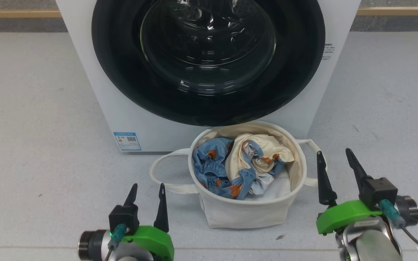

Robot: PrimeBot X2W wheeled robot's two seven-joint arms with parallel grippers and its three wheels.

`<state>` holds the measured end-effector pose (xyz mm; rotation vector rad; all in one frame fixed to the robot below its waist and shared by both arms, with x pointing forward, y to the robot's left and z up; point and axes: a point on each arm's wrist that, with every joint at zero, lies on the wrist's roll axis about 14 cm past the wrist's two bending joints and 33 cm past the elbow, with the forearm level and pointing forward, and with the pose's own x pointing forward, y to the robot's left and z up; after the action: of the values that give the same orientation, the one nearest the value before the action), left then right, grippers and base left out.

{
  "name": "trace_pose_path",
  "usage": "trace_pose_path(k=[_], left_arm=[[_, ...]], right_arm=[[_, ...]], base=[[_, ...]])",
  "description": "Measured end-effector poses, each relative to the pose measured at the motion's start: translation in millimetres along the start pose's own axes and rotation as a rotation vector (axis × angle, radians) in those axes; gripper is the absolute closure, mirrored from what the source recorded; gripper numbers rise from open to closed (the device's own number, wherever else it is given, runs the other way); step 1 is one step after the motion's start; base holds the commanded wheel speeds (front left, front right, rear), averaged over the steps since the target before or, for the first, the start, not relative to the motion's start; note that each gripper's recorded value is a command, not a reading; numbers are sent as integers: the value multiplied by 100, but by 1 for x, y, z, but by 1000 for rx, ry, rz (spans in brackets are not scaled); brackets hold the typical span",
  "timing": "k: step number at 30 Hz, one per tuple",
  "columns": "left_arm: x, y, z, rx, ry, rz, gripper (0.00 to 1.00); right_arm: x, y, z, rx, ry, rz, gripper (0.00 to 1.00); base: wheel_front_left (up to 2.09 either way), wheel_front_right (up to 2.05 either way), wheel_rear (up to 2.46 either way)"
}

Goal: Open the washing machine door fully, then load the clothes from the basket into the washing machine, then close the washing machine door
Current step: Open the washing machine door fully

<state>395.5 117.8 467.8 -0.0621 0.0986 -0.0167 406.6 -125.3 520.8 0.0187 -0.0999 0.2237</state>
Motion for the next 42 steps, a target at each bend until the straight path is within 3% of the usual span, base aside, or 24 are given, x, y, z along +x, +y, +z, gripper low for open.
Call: trace_pose_path(k=[10,24,42], left_arm=[[7,-2,7,27,-16,-12,0],[7,-1,2,58,-4,-14,0],[11,0,20,34,-59,-3,0]], right_arm=[[1,-1,-2,2,4,-3,0],[2,-1,-2,5,5,-2,0],[3,-4,-1,15,0,-12,0]], base=[[67,51,-118],[132,108,-240],[101,88,-189]])
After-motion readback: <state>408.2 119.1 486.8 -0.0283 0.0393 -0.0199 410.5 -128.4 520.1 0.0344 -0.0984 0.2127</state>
